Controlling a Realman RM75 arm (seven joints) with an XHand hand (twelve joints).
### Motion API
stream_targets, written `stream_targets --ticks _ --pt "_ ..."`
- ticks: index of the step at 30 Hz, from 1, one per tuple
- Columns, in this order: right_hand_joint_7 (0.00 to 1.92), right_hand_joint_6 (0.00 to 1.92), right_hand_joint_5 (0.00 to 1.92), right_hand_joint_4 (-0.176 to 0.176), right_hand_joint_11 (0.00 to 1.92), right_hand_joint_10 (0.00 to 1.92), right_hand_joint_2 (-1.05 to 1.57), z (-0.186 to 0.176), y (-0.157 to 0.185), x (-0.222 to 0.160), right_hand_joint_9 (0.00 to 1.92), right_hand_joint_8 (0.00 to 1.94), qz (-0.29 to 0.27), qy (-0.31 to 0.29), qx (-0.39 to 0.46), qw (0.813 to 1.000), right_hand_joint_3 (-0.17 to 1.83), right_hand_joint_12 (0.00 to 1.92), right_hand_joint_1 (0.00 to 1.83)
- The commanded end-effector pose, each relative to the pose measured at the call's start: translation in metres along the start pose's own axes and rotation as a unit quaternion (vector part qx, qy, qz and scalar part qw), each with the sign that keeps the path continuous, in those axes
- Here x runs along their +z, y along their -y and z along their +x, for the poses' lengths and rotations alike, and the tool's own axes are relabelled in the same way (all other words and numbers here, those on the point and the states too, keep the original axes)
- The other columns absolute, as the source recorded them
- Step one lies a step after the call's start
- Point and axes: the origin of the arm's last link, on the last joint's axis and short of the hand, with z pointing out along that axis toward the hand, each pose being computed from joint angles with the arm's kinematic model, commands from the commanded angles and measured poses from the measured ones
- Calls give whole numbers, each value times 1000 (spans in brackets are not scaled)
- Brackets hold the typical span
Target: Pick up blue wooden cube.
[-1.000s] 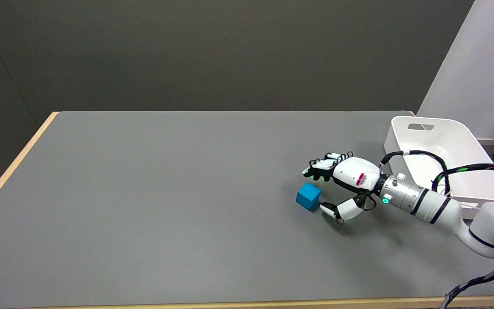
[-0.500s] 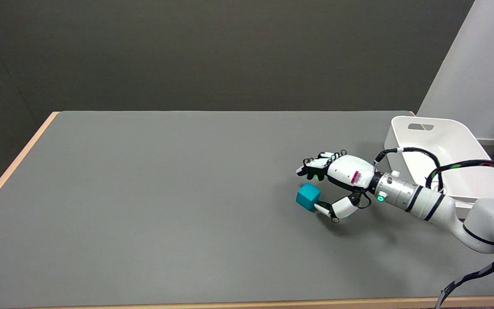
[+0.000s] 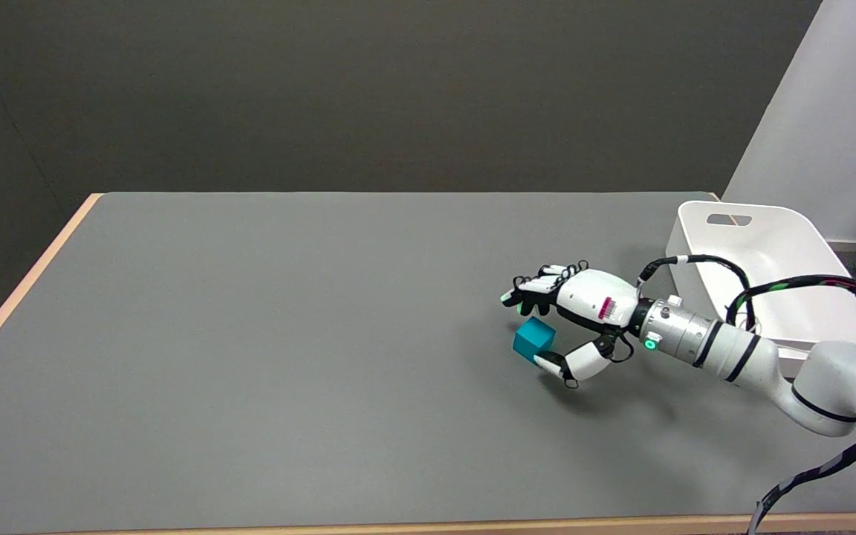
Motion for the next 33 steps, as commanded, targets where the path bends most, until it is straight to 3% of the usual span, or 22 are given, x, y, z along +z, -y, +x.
stream_targets --ticks 1,6,12,27,29,33 --pt "421 528 287 -104 208 1469 674 -9 7 4 458 1044 14 4 20 1000 900 1733 775" --pt "436 631 353 -87 212 1461 696 -14 7 4 484 1060 11 11 24 1000 885 1741 794" --pt "487 980 461 -85 208 1526 738 -14 7 4 505 1155 11 10 26 1000 882 1764 909" --pt "535 1152 470 -81 136 1646 786 -16 11 4 535 1310 22 6 37 999 883 1895 968" --pt "552 1620 552 -114 130 1690 1227 -16 12 4 547 1283 23 6 38 999 276 1901 955" --pt "548 1647 547 -115 97 1711 1248 -17 12 4 542 1298 22 6 39 999 253 1917 950"
